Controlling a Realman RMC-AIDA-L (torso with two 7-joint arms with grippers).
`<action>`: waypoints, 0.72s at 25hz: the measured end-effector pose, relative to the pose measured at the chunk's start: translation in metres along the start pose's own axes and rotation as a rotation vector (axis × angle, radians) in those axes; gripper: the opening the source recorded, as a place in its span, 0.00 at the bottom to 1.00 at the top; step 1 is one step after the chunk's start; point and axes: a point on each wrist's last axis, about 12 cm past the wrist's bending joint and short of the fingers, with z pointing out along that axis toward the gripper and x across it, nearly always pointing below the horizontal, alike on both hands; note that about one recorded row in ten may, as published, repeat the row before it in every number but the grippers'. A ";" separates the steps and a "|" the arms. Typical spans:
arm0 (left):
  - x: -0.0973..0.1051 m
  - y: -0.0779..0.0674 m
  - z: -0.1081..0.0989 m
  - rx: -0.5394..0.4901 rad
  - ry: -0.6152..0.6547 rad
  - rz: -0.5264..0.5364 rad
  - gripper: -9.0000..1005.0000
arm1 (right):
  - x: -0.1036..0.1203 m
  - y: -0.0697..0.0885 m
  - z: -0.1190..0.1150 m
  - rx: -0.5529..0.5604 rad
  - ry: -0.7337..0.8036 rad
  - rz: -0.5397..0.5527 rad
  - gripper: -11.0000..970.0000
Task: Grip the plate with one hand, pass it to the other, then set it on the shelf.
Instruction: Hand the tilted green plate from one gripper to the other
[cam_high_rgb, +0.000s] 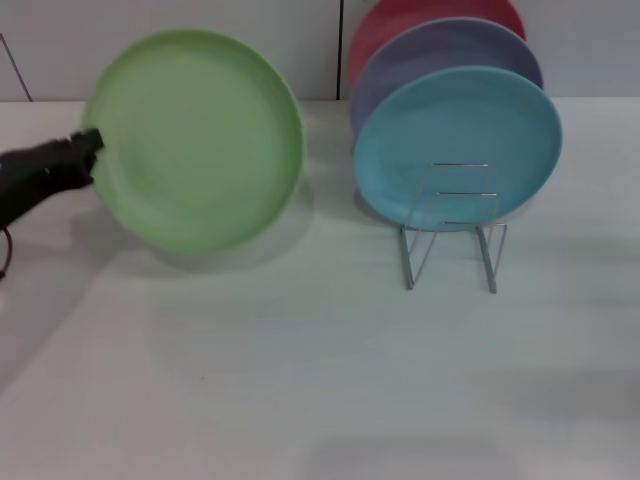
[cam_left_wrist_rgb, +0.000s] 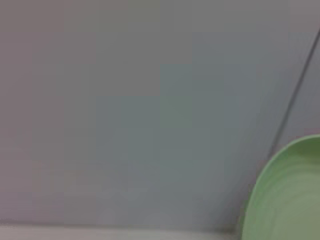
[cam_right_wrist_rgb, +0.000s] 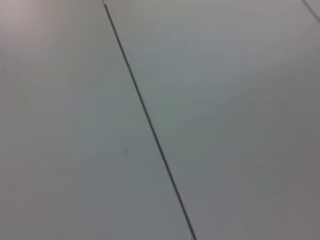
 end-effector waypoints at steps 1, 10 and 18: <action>-0.003 0.002 0.001 -0.004 -0.009 0.012 0.05 | 0.001 0.001 0.000 -0.001 0.004 0.004 0.71; -0.025 -0.002 0.012 0.014 0.040 0.255 0.05 | 0.006 0.006 0.004 -0.005 0.018 0.008 0.71; -0.050 -0.014 0.015 -0.111 -0.021 0.482 0.04 | 0.007 0.007 0.013 -0.010 0.028 -0.018 0.71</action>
